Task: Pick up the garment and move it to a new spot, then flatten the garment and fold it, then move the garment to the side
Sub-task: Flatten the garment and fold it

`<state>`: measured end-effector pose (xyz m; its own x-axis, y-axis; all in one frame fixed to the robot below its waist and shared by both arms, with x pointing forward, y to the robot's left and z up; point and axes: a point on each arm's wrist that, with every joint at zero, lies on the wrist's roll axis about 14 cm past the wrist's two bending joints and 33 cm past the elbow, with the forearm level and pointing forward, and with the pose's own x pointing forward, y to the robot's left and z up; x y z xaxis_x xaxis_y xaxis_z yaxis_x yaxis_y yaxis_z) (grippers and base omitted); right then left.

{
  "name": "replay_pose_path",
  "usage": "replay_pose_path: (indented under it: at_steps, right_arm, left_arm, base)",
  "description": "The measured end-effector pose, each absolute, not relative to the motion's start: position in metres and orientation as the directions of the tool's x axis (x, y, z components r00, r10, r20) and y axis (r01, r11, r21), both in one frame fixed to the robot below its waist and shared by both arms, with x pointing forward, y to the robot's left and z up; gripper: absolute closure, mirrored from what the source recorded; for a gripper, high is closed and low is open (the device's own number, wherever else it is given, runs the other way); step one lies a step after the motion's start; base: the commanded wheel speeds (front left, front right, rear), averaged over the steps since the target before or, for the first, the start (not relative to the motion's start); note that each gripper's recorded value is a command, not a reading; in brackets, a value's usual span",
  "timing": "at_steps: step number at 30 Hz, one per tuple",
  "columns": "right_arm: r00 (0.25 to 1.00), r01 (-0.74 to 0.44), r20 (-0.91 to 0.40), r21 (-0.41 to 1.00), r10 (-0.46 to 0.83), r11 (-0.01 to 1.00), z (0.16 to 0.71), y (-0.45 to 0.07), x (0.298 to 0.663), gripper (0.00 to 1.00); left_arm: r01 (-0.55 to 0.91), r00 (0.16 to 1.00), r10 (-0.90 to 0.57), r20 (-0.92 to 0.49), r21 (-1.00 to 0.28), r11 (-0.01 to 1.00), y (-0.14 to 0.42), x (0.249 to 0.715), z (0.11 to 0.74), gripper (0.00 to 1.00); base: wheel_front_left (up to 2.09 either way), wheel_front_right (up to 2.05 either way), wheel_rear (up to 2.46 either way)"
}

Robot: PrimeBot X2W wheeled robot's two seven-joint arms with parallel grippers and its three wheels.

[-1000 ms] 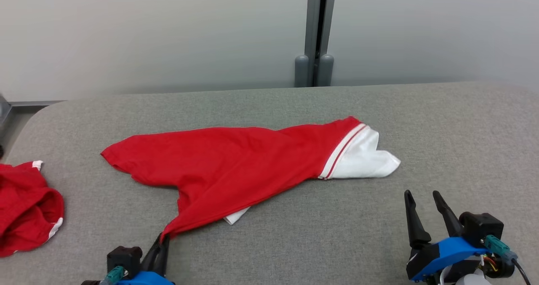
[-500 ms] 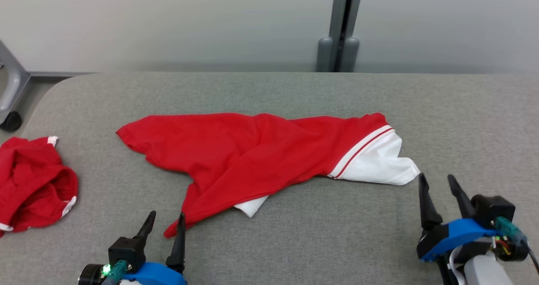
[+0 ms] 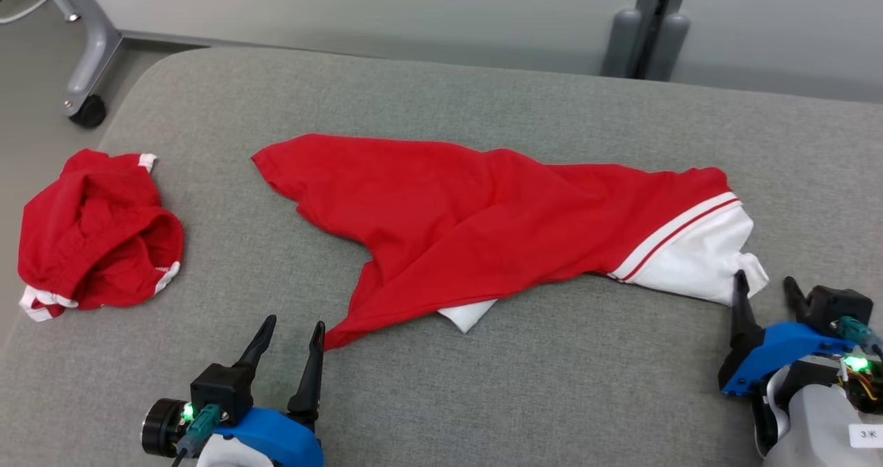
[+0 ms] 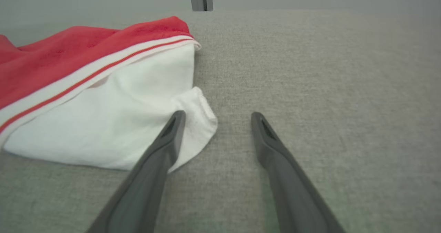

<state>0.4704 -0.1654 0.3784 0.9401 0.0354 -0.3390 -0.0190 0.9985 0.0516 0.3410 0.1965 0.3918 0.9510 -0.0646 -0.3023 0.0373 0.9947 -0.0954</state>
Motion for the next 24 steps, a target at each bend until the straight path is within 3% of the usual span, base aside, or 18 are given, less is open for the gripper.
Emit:
replay_pose_path:
  at_steps: [2, 3, 4, 5, 12, 18, 23, 24]
  right_arm:
    - [0.929, -0.040, -0.365, 0.049, 0.055, 0.998, 0.370, -0.158, 0.472, 0.00]
    - [0.926, -0.041, -0.372, 0.052, 0.057, 0.998, 0.368, -0.156, 0.472, 0.52]
    - [0.925, -0.039, -0.377, 0.053, 0.056, 0.998, 0.367, -0.156, 0.473, 0.82]
    - [0.924, -0.034, -0.378, 0.054, 0.052, 0.998, 0.367, -0.158, 0.473, 1.00]
    - [0.936, 0.067, -0.349, 0.082, -0.034, 0.994, 0.378, -0.189, 0.459, 1.00]
    - [0.916, 0.195, -0.375, 0.113, -0.140, 0.974, 0.372, -0.228, 0.409, 1.00]
    - [0.907, 0.236, -0.386, 0.133, -0.169, 0.963, 0.370, -0.240, 0.376, 1.00]
    - [0.908, 0.246, -0.379, 0.142, -0.177, 0.959, 0.372, -0.243, 0.372, 0.87]
  left_arm:
    - [0.032, 0.949, -0.062, -0.308, -0.100, 0.995, 0.199, 0.340, 0.390, 0.00]
    - [0.029, 0.949, -0.059, -0.310, -0.100, 0.995, 0.200, 0.339, 0.390, 0.00]
    - [0.027, 0.949, -0.057, -0.312, -0.100, 0.995, 0.202, 0.339, 0.389, 0.00]
    - [0.027, 0.948, -0.058, -0.312, -0.101, 0.995, 0.202, 0.340, 0.389, 0.00]
    - [0.056, 0.951, -0.088, -0.295, -0.115, 0.992, 0.192, 0.343, 0.393, 0.00]
    - [0.079, 0.951, -0.115, -0.288, -0.133, 0.988, 0.177, 0.336, 0.394, 0.00]
    - [0.104, 0.951, -0.140, -0.277, -0.142, 0.984, 0.164, 0.332, 0.396, 0.00]
    - [0.110, 0.951, -0.146, -0.273, -0.141, 0.984, 0.162, 0.332, 0.397, 0.00]
  base:
    - [0.00, 0.00, 0.00]
    - [0.00, 0.00, 0.00]
    - [0.00, 0.00, 0.00]
    - [0.00, 0.00, 0.00]
    - [0.00, 0.00, 0.00]
    - [0.00, 0.00, 0.00]
    - [0.00, 0.00, 0.00]
    - [0.00, 0.00, 0.00]
